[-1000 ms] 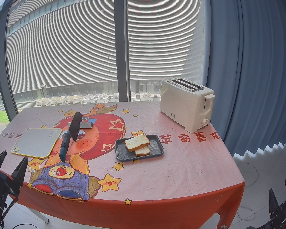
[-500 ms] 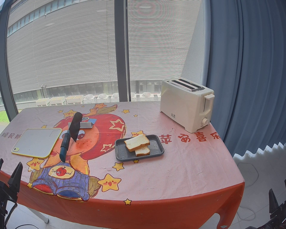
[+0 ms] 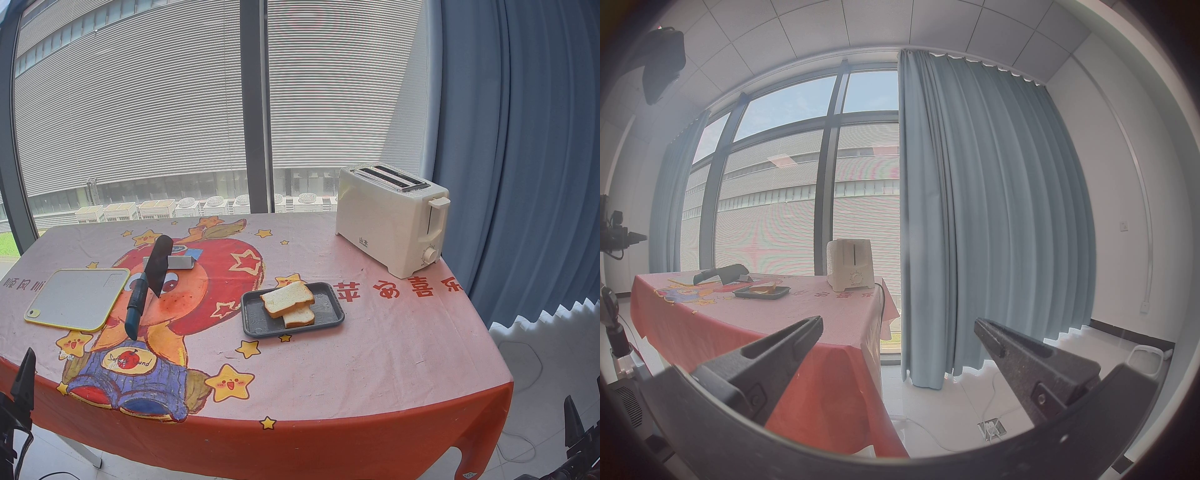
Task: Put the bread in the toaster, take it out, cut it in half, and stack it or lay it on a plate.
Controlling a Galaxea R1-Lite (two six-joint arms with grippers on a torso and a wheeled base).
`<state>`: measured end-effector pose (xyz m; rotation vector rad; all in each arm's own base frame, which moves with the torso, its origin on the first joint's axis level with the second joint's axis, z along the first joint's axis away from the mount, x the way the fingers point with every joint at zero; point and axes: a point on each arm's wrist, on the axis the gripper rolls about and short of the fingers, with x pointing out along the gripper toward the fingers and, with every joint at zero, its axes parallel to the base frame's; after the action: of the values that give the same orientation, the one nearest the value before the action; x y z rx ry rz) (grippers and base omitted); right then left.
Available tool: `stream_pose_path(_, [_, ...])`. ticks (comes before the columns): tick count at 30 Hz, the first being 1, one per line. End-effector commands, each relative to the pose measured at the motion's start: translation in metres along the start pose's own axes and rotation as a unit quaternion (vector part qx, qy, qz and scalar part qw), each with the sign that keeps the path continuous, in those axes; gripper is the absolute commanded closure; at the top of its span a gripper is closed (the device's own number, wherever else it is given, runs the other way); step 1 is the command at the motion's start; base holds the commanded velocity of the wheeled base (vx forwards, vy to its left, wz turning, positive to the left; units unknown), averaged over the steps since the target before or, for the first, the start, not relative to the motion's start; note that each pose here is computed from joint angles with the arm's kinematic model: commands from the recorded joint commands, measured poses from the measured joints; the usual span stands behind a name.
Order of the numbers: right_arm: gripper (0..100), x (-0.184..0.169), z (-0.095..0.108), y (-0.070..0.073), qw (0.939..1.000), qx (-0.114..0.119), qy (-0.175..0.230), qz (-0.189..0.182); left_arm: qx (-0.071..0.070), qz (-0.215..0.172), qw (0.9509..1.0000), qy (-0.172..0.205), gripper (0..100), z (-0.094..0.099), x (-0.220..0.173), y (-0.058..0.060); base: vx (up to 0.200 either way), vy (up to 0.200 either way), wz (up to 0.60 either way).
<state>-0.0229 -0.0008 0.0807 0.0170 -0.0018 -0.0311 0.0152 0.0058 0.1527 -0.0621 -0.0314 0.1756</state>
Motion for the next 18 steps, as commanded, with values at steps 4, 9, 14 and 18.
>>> stream_pose_path(4, [0, 0.000, -0.005, 0.000, 1.0000, 0.000, 0.000, 0.000, -0.004, 0.008, 0.9999, -0.009, 0, -0.016, -0.017, 0.009, 0.000, 0.000, 0.00])
stream_pose_path(9, [0, 0.000, -0.005, 0.000, 1.0000, 0.000, 0.000, 0.000, -0.005, 0.012, 0.9998, -0.012, 0, -0.024, -0.023, 0.012, 0.000, 0.000, 0.00])
stream_pose_path(14, [0, 0.000, -0.005, 0.000, 1.0000, 0.000, 0.000, 0.000, -0.002, 0.020, 0.9998, -0.006, 0, -0.030, -0.026, 0.013, 0.000, 0.000, 0.00])
stream_pose_path(18, [0, 0.000, -0.005, 0.000, 1.0000, 0.000, 0.000, 0.000, -0.003, 0.020, 0.9998, -0.008, 0, -0.032, -0.029, 0.014, 0.000, 0.000, 0.00])
